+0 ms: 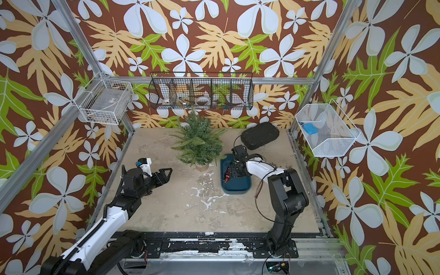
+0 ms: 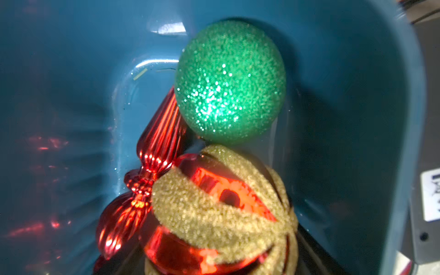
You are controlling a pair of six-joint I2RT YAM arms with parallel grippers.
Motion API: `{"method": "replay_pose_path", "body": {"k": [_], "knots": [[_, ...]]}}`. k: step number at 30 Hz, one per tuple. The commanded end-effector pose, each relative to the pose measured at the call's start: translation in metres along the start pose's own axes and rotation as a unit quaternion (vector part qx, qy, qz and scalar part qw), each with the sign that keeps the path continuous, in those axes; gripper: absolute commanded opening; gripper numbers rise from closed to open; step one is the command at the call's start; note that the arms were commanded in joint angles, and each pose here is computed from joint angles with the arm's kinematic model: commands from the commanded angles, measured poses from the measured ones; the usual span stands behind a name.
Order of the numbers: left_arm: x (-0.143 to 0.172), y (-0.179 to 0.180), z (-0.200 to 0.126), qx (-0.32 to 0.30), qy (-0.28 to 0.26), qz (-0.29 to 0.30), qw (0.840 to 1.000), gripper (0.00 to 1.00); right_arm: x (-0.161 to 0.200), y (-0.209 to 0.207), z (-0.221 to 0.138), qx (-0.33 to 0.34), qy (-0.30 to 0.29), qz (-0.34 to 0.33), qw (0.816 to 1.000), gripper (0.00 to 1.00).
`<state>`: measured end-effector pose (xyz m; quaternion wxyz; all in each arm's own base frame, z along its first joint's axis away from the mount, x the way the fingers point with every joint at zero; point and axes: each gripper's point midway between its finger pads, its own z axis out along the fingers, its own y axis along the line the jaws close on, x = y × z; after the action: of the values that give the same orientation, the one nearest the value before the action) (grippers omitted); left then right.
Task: Decorate the small christmas tree with ornaments
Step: Pick up an ornament from the container.
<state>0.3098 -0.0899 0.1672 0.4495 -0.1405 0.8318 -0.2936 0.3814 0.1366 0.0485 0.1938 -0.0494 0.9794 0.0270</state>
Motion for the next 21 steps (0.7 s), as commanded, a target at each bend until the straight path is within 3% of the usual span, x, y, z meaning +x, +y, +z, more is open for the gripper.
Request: {"method": "replay_pose_path", "body": {"k": [1, 10, 21], "knots": [[-0.004, -0.004, -0.001, 0.010, -0.008, -0.002, 1.000, 0.84, -0.004, -0.001, -0.001, 0.001, -0.008, 0.002, 1.000, 0.75], [-0.003, -0.006, 0.000, 0.015, -0.006, -0.002, 1.000, 0.84, -0.014, 0.001, -0.033, -0.016, -0.052, 0.015, 0.998, 0.72], [-0.015, -0.034, -0.019, 0.070, -0.024, 0.017, 0.997, 0.79, -0.039, 0.008, -0.136, -0.078, -0.179, 0.032, 0.980, 0.72]]}}
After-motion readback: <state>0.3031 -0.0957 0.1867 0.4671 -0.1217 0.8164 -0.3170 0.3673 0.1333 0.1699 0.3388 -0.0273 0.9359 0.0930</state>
